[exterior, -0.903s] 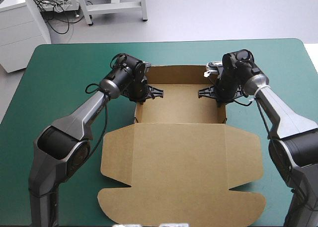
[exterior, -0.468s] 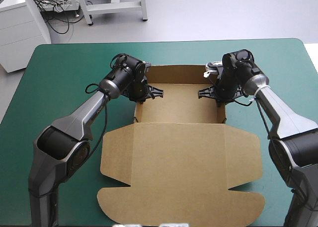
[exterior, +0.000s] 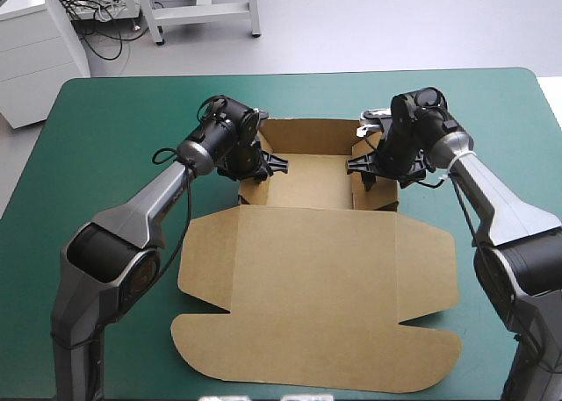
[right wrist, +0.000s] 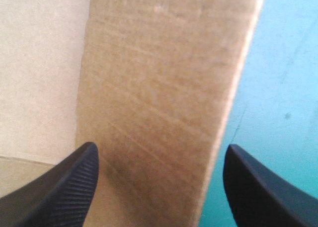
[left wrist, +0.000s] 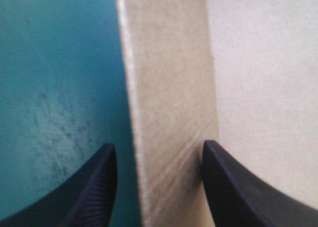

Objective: Fold the box

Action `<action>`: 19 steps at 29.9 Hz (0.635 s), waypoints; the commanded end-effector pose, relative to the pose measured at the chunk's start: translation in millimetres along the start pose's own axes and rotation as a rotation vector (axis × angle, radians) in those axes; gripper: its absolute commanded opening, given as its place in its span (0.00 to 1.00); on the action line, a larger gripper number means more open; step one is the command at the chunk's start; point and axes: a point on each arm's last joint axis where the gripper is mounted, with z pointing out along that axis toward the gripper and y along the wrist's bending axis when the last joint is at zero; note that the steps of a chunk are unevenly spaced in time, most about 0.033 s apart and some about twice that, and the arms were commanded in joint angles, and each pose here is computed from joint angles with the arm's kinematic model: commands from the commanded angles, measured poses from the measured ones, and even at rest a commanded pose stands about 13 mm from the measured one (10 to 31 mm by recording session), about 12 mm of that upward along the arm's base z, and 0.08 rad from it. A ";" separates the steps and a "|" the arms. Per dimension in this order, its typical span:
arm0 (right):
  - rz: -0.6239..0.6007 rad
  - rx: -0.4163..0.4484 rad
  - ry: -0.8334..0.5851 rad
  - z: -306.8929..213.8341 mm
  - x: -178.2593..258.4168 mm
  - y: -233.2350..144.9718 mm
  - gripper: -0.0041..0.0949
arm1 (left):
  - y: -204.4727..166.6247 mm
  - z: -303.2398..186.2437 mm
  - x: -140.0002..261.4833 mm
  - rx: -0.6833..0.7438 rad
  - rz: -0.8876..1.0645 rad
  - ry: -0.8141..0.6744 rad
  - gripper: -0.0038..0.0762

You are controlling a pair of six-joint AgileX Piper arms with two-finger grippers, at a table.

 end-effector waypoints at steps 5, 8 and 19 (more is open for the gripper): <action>0.025 0.029 -0.227 -64.9 -15.3 -3.6 0.74 | 15.6 -87.7 -21.5 -0.099 0.145 -0.258 0.53; 0.046 0.007 -0.311 -95.4 -22.1 -7.5 0.74 | 22.6 -130.7 -29.8 -0.066 0.104 -0.397 0.53; 0.078 -0.060 -0.548 -187.0 3.8 -11.4 0.74 | 38.3 -253.0 8.6 0.115 0.105 -0.663 0.03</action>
